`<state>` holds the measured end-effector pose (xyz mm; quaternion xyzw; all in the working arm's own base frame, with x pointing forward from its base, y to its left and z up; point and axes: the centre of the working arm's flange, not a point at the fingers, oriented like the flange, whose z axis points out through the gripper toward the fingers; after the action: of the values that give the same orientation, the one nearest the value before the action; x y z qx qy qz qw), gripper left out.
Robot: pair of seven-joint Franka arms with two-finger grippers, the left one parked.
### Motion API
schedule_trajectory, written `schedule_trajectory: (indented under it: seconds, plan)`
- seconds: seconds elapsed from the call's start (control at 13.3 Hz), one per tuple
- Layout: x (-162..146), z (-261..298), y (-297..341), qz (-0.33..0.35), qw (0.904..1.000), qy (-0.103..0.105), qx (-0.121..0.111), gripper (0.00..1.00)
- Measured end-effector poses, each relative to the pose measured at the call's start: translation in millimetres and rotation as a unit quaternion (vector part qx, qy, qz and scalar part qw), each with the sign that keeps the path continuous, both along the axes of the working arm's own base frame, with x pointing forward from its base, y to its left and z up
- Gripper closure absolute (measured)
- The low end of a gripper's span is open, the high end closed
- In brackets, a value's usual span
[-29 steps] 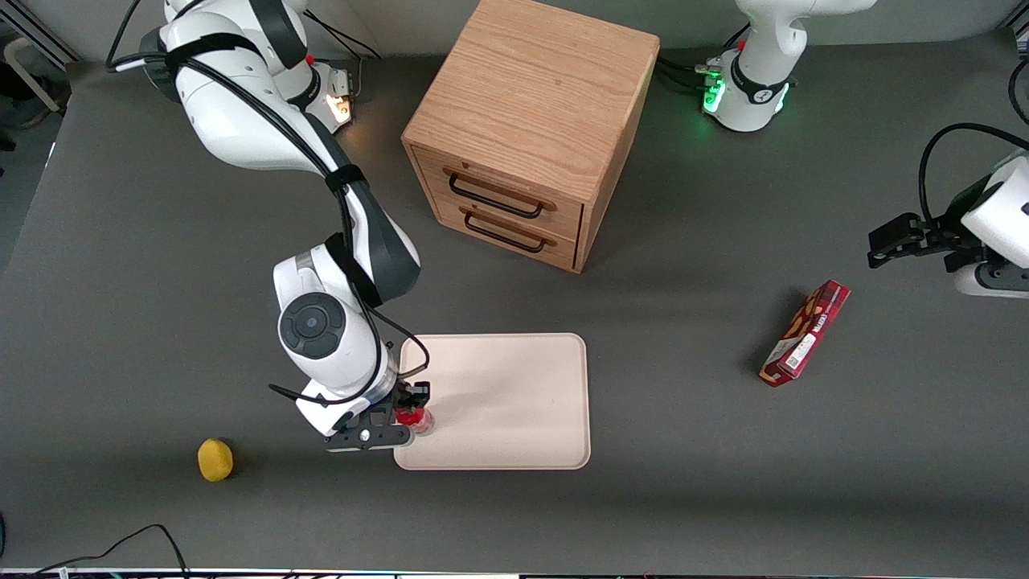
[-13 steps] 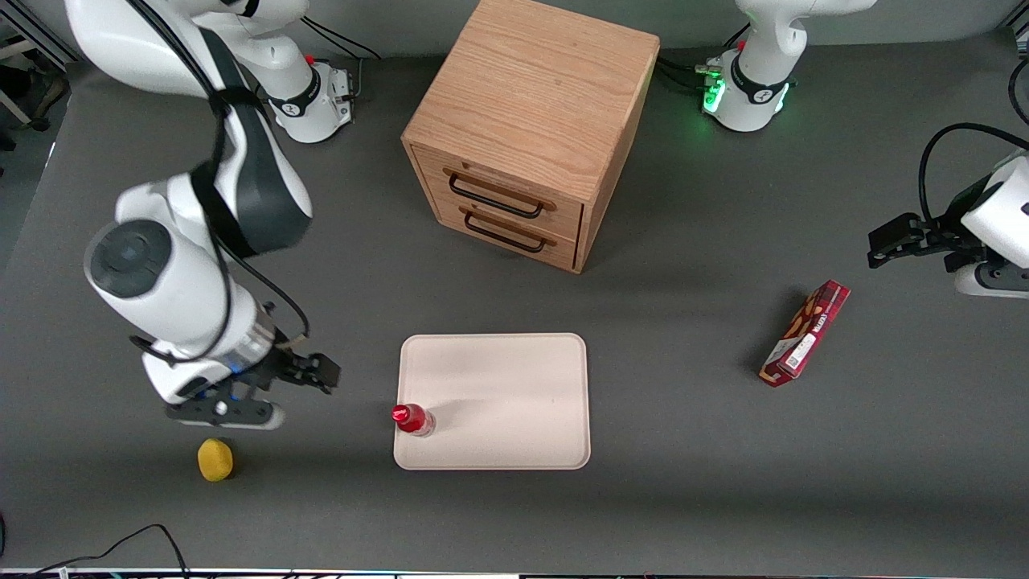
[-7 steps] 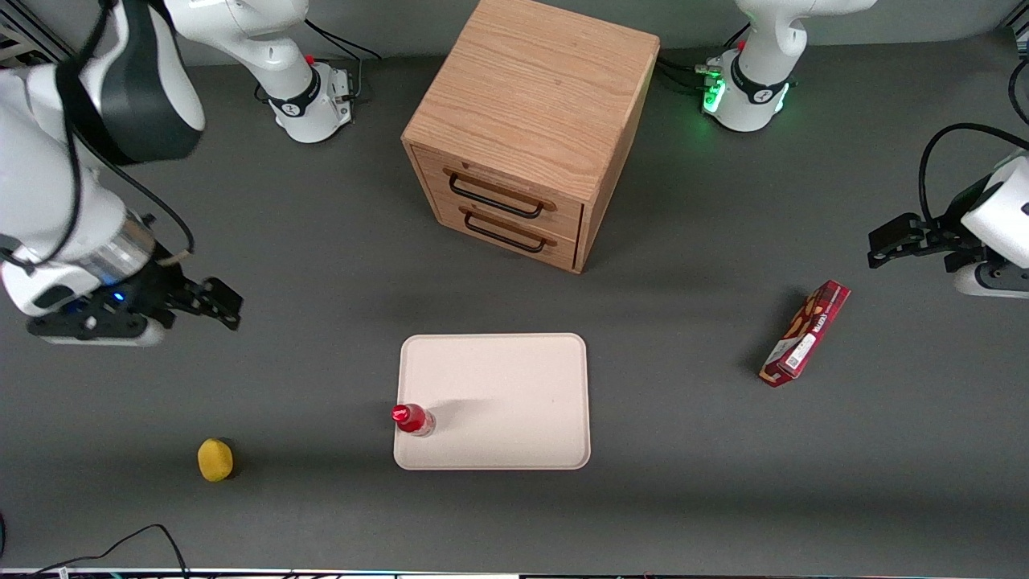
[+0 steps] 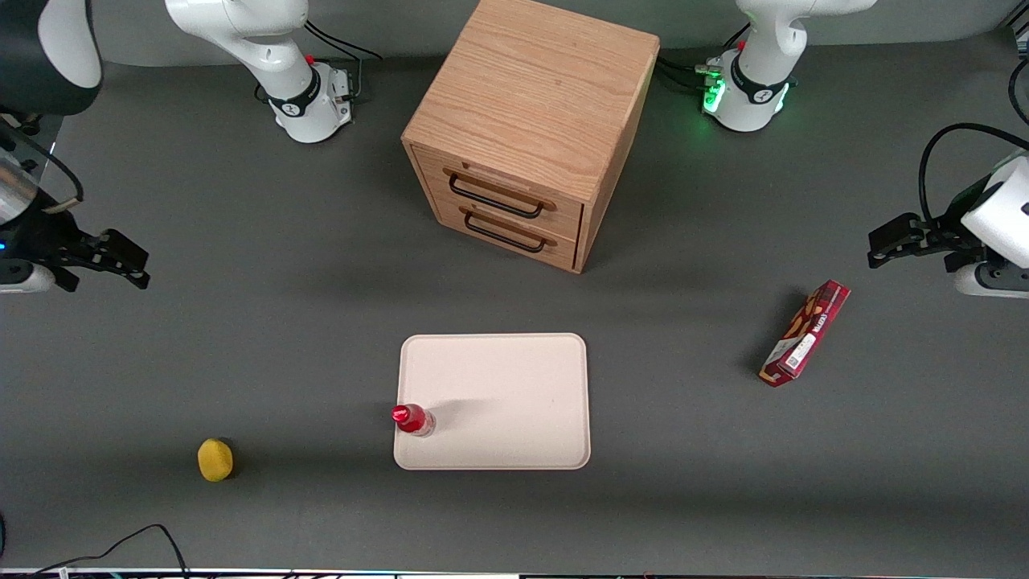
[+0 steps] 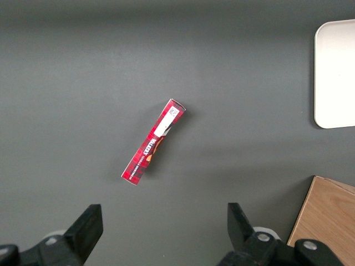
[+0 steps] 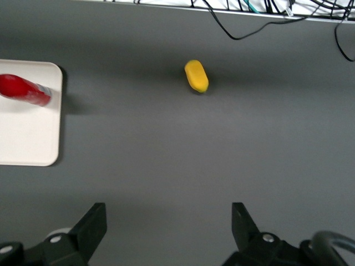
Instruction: Place coke bottle on tray
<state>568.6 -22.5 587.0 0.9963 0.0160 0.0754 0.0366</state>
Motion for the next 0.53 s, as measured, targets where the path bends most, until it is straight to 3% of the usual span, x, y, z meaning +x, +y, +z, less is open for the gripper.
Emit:
schedule_trajectory:
  seconds: [0.3, 0.53]
  plan:
    - [-0.5, 7.7, -1.5, -0.002, 1.0000, -0.001, 0.007, 0.00]
    - [-4.5, 20.9, -3.0, -0.006, 0.9999, 0.010, 0.009, 0.00]
